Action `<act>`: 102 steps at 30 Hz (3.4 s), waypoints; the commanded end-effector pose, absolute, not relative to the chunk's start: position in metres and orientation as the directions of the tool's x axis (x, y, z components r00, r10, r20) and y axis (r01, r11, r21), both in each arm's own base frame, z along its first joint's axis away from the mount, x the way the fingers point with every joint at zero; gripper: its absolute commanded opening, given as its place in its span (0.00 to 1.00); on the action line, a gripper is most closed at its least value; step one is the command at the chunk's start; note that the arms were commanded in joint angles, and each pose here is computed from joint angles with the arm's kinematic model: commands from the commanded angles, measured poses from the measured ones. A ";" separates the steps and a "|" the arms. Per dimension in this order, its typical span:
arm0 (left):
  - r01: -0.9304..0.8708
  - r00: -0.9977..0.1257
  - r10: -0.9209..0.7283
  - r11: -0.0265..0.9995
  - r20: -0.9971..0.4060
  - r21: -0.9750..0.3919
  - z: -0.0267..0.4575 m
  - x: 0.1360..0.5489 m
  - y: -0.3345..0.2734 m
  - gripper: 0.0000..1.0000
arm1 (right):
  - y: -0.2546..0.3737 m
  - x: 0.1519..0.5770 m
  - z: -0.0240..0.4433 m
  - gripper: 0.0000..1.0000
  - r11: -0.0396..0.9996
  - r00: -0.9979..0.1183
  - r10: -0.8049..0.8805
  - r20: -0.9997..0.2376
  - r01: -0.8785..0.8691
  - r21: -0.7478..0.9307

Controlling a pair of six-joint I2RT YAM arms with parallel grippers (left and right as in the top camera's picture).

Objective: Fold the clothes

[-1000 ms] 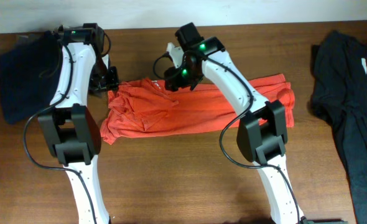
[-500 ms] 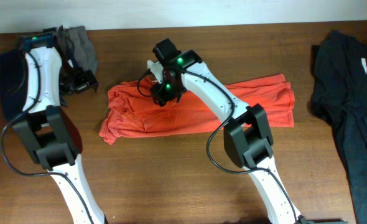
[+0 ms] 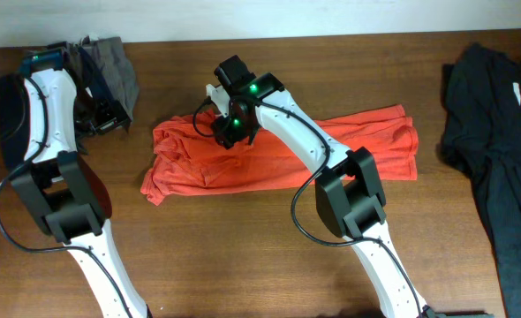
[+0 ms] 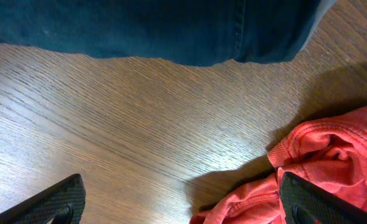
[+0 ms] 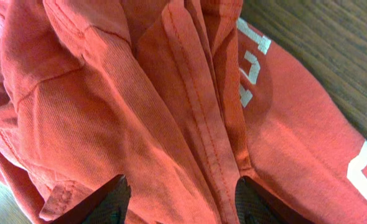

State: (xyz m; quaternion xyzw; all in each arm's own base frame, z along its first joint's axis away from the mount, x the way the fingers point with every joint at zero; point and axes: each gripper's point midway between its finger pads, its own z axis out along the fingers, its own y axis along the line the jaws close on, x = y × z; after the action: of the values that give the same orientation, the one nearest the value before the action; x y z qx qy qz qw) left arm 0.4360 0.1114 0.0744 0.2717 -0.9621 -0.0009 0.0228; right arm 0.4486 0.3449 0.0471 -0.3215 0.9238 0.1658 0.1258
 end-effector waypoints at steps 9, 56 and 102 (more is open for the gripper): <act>-0.536 -0.844 -0.536 0.844 0.035 0.008 0.080 0.435 0.111 0.99 | 0.345 0.446 0.029 0.44 0.737 -0.763 -0.567 -0.311 -0.638 0.222; -0.535 -0.844 -0.535 0.845 0.031 0.007 0.080 0.436 0.111 0.99 | 0.434 0.331 0.113 0.04 0.459 -0.790 -0.571 -0.223 -0.532 0.712; -0.535 -0.844 -0.535 0.845 0.040 0.009 0.080 0.434 0.111 0.99 | 0.326 0.434 0.084 0.87 0.794 -0.857 -0.450 -0.250 -0.512 0.328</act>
State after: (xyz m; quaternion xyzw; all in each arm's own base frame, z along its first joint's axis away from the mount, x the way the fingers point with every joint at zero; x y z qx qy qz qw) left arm 0.4351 0.1112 0.0745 0.2719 -0.9620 -0.0007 0.0247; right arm 0.4377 0.3158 0.0896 -0.2291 0.9543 0.1710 0.0871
